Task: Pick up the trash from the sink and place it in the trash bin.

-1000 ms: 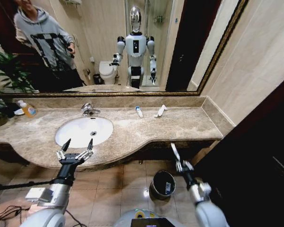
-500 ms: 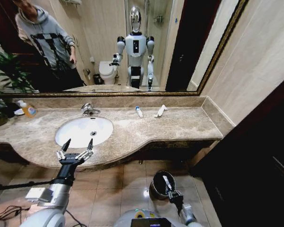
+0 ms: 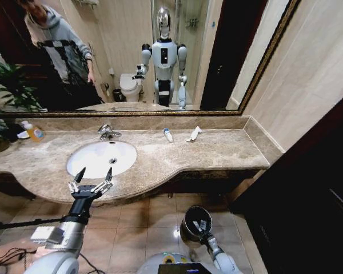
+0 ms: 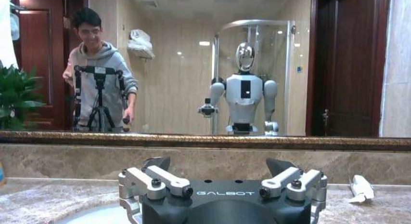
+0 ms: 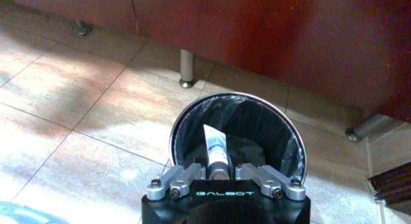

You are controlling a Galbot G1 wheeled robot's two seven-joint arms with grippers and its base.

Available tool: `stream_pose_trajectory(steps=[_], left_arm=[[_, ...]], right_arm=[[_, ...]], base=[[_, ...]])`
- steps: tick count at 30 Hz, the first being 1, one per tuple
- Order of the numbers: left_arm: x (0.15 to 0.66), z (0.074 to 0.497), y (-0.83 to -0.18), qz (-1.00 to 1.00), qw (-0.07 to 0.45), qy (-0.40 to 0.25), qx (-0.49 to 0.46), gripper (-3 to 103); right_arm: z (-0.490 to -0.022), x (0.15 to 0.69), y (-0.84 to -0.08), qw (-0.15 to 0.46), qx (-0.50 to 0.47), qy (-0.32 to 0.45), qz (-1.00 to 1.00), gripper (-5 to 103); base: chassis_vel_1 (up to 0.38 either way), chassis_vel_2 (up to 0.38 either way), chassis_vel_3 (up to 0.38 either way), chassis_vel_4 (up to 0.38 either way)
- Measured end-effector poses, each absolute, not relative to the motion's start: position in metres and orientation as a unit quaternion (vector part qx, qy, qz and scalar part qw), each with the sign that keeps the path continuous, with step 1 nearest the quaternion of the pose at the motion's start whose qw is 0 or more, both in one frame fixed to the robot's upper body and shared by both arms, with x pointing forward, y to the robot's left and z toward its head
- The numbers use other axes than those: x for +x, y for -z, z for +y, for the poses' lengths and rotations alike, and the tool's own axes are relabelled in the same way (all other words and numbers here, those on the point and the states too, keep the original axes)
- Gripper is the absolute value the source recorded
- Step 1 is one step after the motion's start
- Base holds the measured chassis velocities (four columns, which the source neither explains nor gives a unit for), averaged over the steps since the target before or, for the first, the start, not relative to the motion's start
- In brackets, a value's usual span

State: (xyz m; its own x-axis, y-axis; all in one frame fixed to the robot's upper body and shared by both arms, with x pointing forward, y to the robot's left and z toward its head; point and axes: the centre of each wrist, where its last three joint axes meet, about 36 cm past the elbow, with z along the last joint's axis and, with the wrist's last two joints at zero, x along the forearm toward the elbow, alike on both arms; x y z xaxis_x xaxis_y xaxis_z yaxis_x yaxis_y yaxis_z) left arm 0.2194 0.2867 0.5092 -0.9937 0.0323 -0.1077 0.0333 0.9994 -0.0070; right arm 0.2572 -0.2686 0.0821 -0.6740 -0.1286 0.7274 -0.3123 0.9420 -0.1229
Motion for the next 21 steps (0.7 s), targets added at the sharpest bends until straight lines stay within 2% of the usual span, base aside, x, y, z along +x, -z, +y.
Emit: stream_pose_trajectory(steps=[14,15,17,18,19,20,21], left_arm=[[0.219,0.287,-0.509,0.998,0.054,0.004,0.016,100],[0.219,0.287,-0.509,0.998,0.054,0.004,0.016,100],[0.219,0.287,-0.509,0.998,0.054,0.004,0.016,100],[0.219,0.287,-0.509,0.998,0.054,0.004,0.016,100],[0.219,0.287,-0.509,0.998,0.054,0.004,0.016,100],[0.219,0.287,-0.509,0.998,0.054,0.004,0.016,100],[0.219,0.287,-0.509,0.998,0.054,0.004,0.016,100]], right_arm=[[-0.274,0.293,-0.067,0.379,0.107,-0.111,-0.912,18],[-0.276,0.299,-0.066,0.380,0.105,-0.112,-0.912,24],[-0.276,0.300,-0.066,0.381,0.105,-0.112,-0.912,24],[-0.276,0.302,-0.066,0.381,0.104,-0.112,-0.912,30],[-0.276,0.303,-0.066,0.381,0.104,-0.112,-0.912,30],[-0.276,0.304,-0.069,0.380,0.104,-0.111,-0.913,40],[-0.276,0.304,-0.069,0.380,0.104,-0.111,-0.913,40]], base=[[0.000,0.000,0.000,0.000],[0.000,0.000,0.000,0.000],[0.000,0.000,0.000,0.000],[0.000,0.000,0.000,0.000],[0.000,0.000,0.000,0.000],[0.000,0.000,0.000,0.000],[0.000,0.000,0.000,0.000]])
